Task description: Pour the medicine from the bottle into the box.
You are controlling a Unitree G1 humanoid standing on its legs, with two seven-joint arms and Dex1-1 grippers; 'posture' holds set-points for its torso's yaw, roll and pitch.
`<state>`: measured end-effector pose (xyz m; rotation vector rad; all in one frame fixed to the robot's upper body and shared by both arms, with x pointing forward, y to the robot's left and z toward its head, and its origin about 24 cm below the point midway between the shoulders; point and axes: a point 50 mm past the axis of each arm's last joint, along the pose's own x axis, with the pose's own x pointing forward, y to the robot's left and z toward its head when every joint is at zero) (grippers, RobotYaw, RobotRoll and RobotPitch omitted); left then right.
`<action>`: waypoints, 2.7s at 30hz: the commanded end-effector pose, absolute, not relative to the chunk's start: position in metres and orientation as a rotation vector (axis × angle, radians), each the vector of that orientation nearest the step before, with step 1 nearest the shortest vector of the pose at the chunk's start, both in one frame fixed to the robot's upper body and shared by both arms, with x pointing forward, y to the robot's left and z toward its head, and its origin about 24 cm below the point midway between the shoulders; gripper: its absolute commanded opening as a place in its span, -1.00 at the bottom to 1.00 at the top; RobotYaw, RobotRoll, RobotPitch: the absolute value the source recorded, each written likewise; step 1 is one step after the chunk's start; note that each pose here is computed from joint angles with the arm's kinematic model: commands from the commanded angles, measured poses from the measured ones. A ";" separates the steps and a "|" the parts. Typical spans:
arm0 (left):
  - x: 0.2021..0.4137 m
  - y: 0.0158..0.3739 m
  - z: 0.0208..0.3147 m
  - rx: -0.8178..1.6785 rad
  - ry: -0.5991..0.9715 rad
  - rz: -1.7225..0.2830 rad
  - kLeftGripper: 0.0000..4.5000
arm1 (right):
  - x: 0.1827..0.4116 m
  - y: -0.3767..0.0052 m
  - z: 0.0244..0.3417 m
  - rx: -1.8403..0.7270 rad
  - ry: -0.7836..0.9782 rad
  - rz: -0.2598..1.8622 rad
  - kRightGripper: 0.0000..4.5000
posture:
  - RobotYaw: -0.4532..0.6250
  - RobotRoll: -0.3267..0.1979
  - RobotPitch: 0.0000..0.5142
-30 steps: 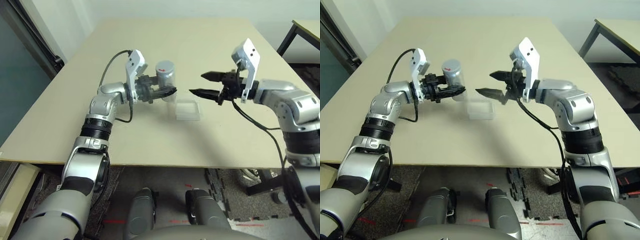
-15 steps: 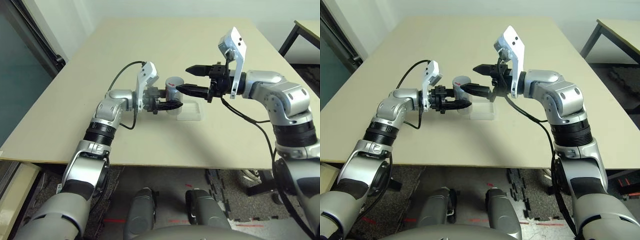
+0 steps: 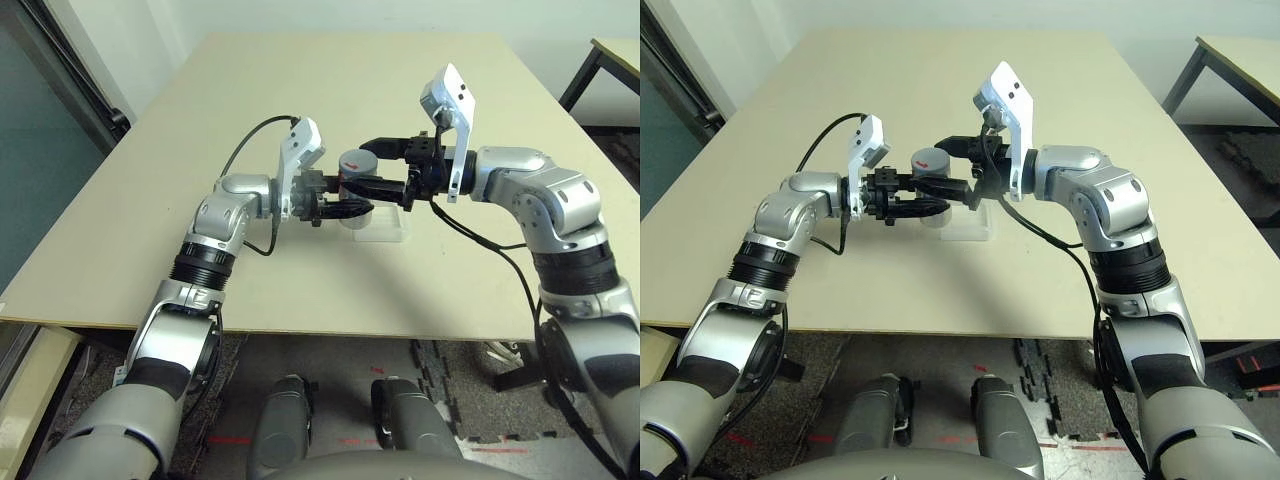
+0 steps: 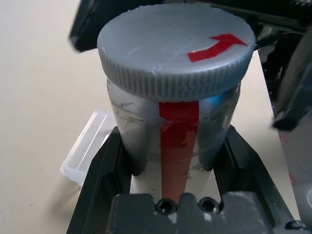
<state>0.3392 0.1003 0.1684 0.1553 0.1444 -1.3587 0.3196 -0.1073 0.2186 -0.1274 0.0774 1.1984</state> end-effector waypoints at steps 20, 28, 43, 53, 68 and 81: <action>0.315 0.092 0.174 0.261 0.157 -1.565 0.10 | 0.324 -0.100 0.244 -0.219 -0.100 1.768 0.18 | -0.07 0.25 -0.57; 0.298 0.073 0.180 0.277 0.135 -1.682 0.10 | 0.345 -0.090 0.246 -0.287 -0.119 1.843 0.18 | 0.00 0.25 -0.52; 0.308 0.081 0.184 0.233 0.093 -1.541 0.10 | 0.334 -0.116 0.257 -0.222 -0.085 1.751 1.00 | -0.05 0.25 -0.55; 0.316 0.102 0.181 0.230 0.090 -1.414 0.10 | 0.303 -0.147 0.256 -0.148 -0.071 1.479 1.00 | -0.08 0.25 -0.59; 0.342 0.112 0.175 0.233 0.074 -1.284 0.10 | 0.300 -0.110 0.246 -0.129 0.092 1.137 1.00 | -0.12 0.25 -0.63; 0.346 0.103 0.175 0.229 0.063 -1.295 0.10 | 0.317 -0.090 0.237 -0.296 0.053 1.070 1.00 | -0.10 0.25 -0.60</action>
